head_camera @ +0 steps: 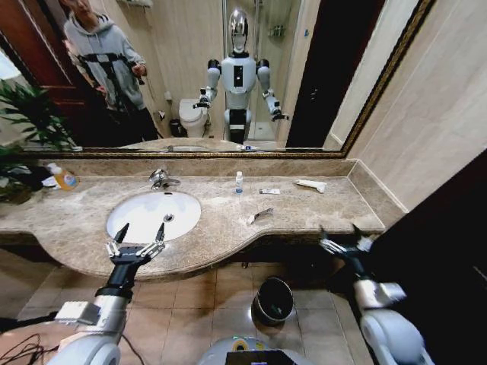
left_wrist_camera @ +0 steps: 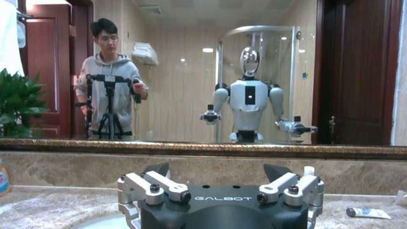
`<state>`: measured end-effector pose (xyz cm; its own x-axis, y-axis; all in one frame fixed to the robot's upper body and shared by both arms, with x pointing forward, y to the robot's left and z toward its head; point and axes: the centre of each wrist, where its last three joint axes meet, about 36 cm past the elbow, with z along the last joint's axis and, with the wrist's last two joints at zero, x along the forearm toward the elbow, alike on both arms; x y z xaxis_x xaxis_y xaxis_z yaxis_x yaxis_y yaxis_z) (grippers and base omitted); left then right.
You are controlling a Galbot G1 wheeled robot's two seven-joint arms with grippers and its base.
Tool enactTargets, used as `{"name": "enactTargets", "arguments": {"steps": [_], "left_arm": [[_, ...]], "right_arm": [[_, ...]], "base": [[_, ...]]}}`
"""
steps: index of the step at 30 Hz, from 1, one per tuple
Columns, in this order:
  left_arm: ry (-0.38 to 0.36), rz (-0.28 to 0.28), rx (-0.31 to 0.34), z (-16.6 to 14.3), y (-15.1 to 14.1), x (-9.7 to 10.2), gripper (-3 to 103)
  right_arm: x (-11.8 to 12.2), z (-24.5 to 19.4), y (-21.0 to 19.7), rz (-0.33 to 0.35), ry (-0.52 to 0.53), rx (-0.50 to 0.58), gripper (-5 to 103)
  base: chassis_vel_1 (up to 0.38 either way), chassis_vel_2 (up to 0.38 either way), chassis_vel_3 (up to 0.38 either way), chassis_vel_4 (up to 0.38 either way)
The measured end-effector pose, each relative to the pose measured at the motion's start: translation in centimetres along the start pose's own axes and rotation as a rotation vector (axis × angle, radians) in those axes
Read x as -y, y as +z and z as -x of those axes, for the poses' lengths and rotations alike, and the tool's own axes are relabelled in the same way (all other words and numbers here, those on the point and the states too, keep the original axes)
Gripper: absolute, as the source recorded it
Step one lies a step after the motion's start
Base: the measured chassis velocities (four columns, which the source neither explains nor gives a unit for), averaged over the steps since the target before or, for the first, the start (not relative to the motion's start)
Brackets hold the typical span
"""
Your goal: Pick up the trash from the sink and place it in the trash bin.
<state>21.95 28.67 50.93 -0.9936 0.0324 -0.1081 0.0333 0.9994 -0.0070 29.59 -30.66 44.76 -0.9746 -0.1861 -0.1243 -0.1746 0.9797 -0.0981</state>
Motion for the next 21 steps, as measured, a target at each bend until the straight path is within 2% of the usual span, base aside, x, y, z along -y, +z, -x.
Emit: {"name": "enactTargets", "arguments": {"steps": [1, 4, 5, 7, 8, 12, 16, 21], "left_arm": [[0.000, 0.000, 0.000, 0.0, 0.0, 0.0, 100], [0.000, 0.000, 0.000, 0.0, 0.0, 0.0, 100], [0.000, 0.000, 0.000, 0.0, 0.0, 0.0, 100], [0.000, 0.000, 0.000, 0.0, 0.0, 0.0, 100], [0.000, 0.000, 0.000, 0.0, 0.0, 0.0, 100], [0.000, 0.000, 0.000, 0.0, 0.0, 0.0, 100], [0.000, 0.000, 0.000, 0.0, 0.0, 0.0, 100], [0.000, 0.000, 0.000, 0.0, 0.0, 0.0, 100]], "right_arm": [[0.0, 0.0, 0.0, 0.000, 0.000, 0.000, 100], [-0.3, 2.7, 0.3, -0.005, -0.150, -0.018, 100], [-0.3, 2.7, 0.3, -0.005, -0.150, -0.018, 100], [-0.1, 4.1, 1.3, -0.015, -0.250, -0.041, 100], [-0.1, 4.1, 1.3, -0.015, -0.250, -0.041, 100], [0.1, 6.2, 2.8, -0.034, -0.393, -0.080, 100], [-1.2, 7.5, 3.5, -0.052, -0.476, -0.091, 100], [-2.4, 10.0, 4.1, -0.148, -0.509, -0.078, 100]], "base": [[0.000, 0.000, 0.000, 0.000], [0.000, 0.000, 0.000, 0.000], [0.000, 0.000, 0.000, 0.000], [0.000, 0.000, 0.000, 0.000], [0.000, 0.000, 0.000, 0.000], [0.000, 0.000, 0.000, 0.000], [0.000, 0.000, 0.000, 0.000], [0.000, 0.000, 0.000, 0.000]]}}
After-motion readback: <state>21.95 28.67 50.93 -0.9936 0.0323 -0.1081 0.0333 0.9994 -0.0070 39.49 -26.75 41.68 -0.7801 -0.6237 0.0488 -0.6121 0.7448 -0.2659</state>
